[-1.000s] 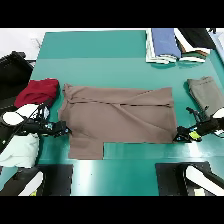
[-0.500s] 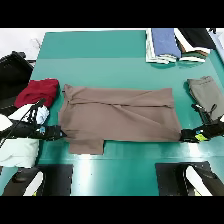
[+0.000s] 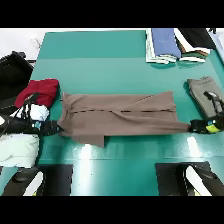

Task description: Fold the shirts.

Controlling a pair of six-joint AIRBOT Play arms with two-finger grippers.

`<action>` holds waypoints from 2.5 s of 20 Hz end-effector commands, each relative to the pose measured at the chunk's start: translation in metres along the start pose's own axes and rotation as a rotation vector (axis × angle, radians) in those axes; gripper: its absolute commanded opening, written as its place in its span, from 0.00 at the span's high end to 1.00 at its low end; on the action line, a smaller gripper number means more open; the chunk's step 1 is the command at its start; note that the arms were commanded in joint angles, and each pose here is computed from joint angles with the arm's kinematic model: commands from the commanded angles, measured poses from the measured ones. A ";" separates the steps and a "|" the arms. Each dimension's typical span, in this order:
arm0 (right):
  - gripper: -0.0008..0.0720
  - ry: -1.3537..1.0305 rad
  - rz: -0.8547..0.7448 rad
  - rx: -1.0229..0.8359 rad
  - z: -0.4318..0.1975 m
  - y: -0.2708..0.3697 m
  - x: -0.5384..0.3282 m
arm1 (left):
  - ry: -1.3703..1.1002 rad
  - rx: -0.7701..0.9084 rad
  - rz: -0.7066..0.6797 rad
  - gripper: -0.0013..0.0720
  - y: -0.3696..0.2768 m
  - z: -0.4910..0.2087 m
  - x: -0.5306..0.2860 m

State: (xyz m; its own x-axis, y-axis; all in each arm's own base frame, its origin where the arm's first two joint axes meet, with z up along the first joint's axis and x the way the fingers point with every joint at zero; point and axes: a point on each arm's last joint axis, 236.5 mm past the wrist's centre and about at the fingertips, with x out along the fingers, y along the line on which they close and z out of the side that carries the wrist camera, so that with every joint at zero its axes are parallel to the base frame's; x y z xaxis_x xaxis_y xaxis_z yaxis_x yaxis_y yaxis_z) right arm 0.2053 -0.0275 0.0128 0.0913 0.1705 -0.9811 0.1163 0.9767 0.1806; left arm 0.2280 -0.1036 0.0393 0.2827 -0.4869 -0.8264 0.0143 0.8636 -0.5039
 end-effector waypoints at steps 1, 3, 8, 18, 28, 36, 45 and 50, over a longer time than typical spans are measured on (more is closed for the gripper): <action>0.97 -0.012 -0.004 -0.047 0.049 0.004 0.000 | -0.095 0.026 0.038 0.95 0.013 0.071 0.011; 0.97 -0.007 -0.001 -0.077 0.081 0.012 0.009 | -0.088 0.033 0.045 0.95 0.020 0.108 0.025; 0.97 0.004 0.005 -0.106 0.146 0.029 0.032 | -0.066 -0.014 0.044 0.95 0.044 0.169 0.074; 0.42 -0.125 0.309 -0.016 0.213 0.044 0.005 | -0.117 -0.050 -0.004 0.25 0.031 0.207 0.072; 0.20 0.104 0.484 0.252 0.119 -0.016 0.094 | -0.042 0.095 -0.078 0.95 -0.049 0.179 0.108; 0.92 0.037 0.613 0.131 0.156 0.066 0.118 | -0.081 0.185 -0.134 0.95 -0.136 0.155 0.174; 0.97 -0.278 0.610 -0.210 0.204 0.158 -0.064 | 0.059 0.240 -0.147 0.95 -0.168 0.133 0.247; 0.97 -0.376 0.646 -0.387 0.191 0.239 -0.134 | 0.098 0.244 -0.145 0.95 -0.171 0.117 0.266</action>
State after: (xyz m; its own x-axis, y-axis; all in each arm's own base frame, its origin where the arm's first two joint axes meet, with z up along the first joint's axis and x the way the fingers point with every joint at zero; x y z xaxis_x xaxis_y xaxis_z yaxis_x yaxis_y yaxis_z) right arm 0.4182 0.1232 0.1535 0.3354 0.7002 -0.6303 -0.3296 0.7140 0.6178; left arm 0.4175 -0.3588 -0.0543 0.1889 -0.6105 -0.7691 0.2858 0.7835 -0.5517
